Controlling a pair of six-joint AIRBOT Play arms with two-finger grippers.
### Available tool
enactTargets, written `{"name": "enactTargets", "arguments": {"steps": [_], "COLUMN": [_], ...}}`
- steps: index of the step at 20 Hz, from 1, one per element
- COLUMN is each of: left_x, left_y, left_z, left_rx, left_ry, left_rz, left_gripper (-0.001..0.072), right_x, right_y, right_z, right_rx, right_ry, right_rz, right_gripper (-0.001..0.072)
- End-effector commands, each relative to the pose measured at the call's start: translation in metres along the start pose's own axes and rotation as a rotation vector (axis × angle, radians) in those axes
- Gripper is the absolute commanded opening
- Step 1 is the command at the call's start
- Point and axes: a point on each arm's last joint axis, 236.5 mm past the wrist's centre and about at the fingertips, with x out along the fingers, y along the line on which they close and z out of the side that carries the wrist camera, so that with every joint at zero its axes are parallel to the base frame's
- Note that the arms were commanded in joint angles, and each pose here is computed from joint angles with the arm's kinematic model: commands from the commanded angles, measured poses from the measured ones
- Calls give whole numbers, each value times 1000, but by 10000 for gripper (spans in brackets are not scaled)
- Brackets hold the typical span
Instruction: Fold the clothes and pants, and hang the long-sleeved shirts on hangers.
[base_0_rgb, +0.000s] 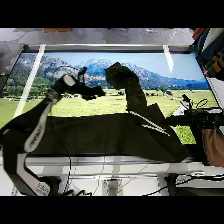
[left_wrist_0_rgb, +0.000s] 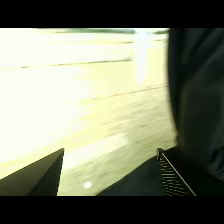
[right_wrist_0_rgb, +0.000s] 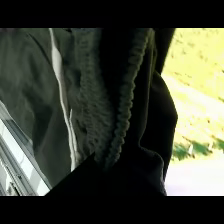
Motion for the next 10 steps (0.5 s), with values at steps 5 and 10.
{"name": "enactTargets", "arguments": {"steps": [5,10], "left_x": [101,127], "left_y": [-66,-69], "left_z": [15,0], "left_rx": [-32,-17], "left_ry": [-53,-38], "left_rz": [-140,-136], "left_gripper": [649,638], "right_x": [-14,-15], "right_y": [-1,-4], "right_z": [-9,-5], "right_rx": [-19,-23], "right_ry": [37,21], "right_rz": [-107,-125], "right_gripper": [39,39]}}
